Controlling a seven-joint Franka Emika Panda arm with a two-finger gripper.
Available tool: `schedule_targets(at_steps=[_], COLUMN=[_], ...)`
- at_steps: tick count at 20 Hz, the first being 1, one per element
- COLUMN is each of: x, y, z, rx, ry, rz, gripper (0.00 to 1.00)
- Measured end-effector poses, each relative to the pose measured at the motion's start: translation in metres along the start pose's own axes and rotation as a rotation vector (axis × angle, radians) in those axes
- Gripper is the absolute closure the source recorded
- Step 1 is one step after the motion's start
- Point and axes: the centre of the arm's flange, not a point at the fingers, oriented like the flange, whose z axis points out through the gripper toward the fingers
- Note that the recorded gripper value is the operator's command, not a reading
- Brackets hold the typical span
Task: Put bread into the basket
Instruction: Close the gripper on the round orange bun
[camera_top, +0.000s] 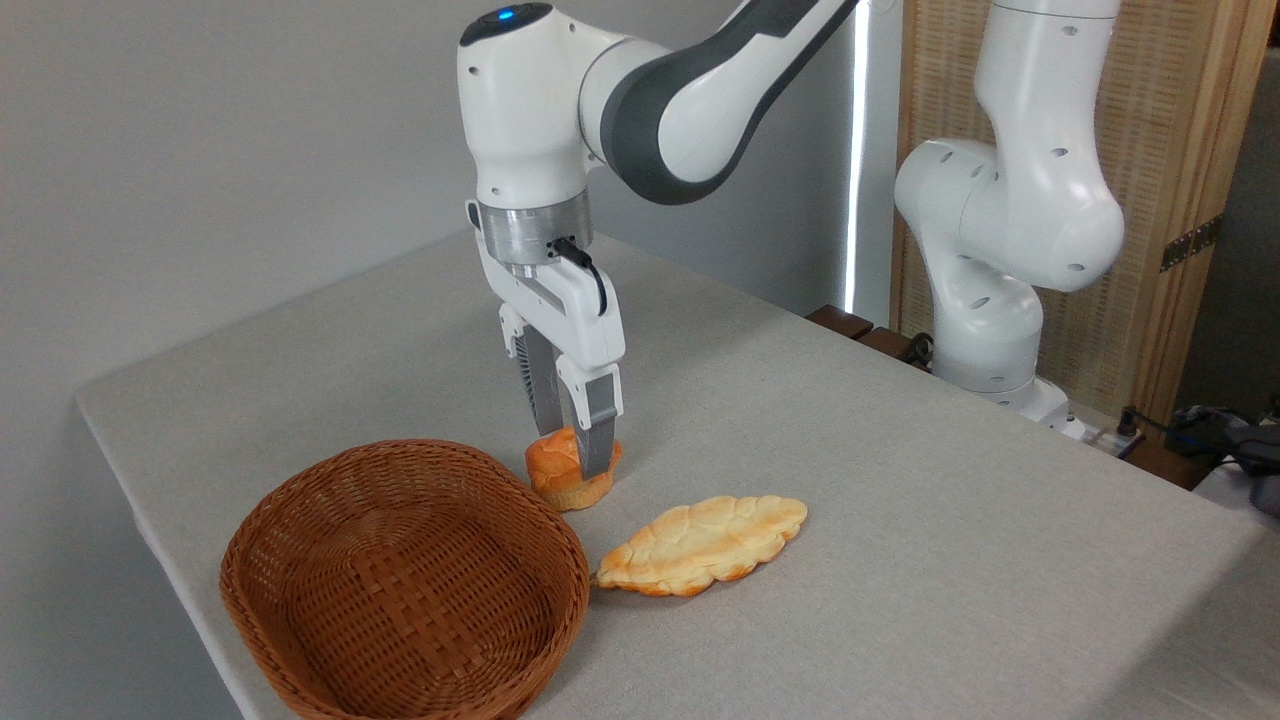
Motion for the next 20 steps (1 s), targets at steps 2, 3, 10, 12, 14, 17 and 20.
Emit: schedule_targets(at_steps=[2, 3, 10, 12, 14, 17, 20], x=[0.002, 0.003, 0.005, 0.005, 0.005, 0.005, 0.005], y=[0.003, 0.003, 0.005, 0.005, 0.005, 0.005, 0.005], z=[0.008, 0.010, 0.023, 0.023, 0.023, 0.023, 0.023], rx=[0.000, -0.001, 0.001, 0.001, 0.001, 0.001, 0.001], ry=[0.002, 0.001, 0.005, 0.005, 0.005, 0.005, 0.005], rz=[0.008, 0.010, 0.051, 0.070, 0.081, 0.084, 0.084], gripper=[0.00, 0.00, 0.48, 0.48, 0.48, 0.48, 0.48])
